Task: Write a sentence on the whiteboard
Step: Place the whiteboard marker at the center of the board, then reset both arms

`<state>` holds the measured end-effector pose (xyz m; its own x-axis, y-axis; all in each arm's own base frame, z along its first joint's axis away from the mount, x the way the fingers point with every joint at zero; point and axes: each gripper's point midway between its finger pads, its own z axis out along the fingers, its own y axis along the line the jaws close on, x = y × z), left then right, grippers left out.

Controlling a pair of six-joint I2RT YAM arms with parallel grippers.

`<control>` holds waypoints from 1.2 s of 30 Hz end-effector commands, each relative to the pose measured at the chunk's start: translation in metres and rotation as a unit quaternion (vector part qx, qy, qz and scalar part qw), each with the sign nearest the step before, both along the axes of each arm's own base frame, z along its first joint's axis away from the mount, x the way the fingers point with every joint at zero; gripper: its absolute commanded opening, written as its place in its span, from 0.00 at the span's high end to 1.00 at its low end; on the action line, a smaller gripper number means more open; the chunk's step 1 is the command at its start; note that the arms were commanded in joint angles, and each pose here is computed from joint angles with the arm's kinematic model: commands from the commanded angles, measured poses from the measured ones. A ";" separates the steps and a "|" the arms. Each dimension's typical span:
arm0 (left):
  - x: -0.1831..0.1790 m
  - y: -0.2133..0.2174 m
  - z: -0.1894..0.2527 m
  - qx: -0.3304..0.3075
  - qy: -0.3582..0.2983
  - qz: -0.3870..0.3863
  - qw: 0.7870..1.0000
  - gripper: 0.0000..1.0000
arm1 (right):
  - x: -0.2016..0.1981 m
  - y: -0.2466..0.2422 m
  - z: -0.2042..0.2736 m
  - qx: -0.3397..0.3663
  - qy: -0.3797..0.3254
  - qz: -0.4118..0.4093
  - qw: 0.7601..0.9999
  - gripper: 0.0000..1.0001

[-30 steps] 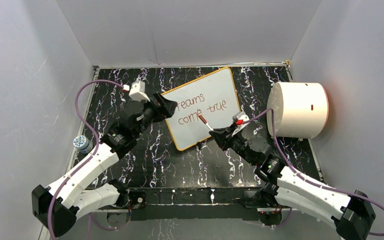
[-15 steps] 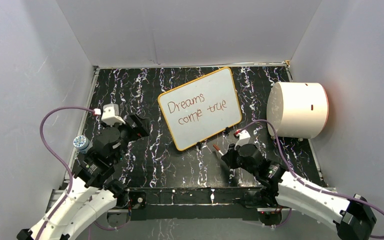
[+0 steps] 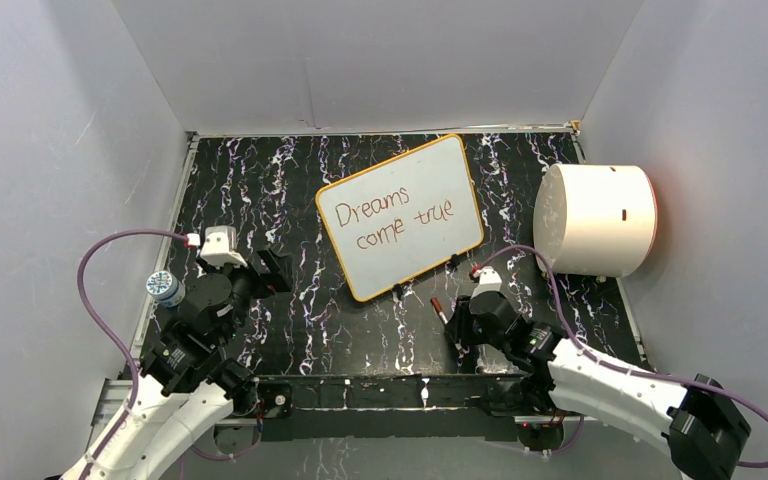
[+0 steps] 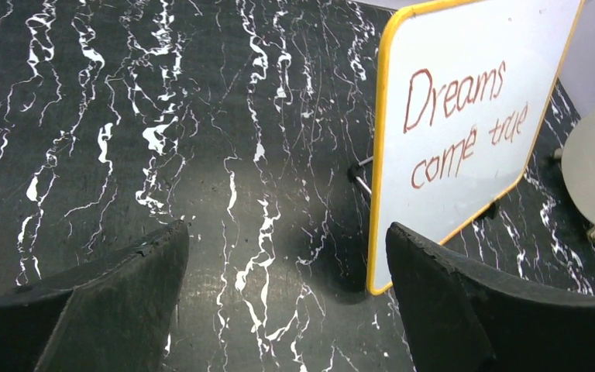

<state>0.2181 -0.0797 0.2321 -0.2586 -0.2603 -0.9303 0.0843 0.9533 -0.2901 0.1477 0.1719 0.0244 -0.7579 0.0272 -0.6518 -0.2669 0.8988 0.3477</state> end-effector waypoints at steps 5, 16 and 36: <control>-0.015 -0.001 0.014 0.011 -0.001 -0.038 0.999 0.06 | 0.023 -0.009 0.077 0.016 -0.074 -0.043 0.996 0.35; -0.034 0.042 0.069 0.004 -0.096 0.025 0.995 0.06 | 0.046 -0.083 0.221 -0.022 -0.267 -0.139 0.953 0.02; -0.065 0.085 0.100 -0.046 -0.195 0.081 0.976 0.05 | 0.027 -0.134 0.266 0.030 -0.350 -0.195 0.916 0.01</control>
<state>0.1460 0.0017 0.3362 0.1476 -0.3515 -0.9245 0.0954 0.9354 -0.3404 0.1736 0.0425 0.2770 -0.1392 0.2189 -0.9658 -0.1131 0.9654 0.2351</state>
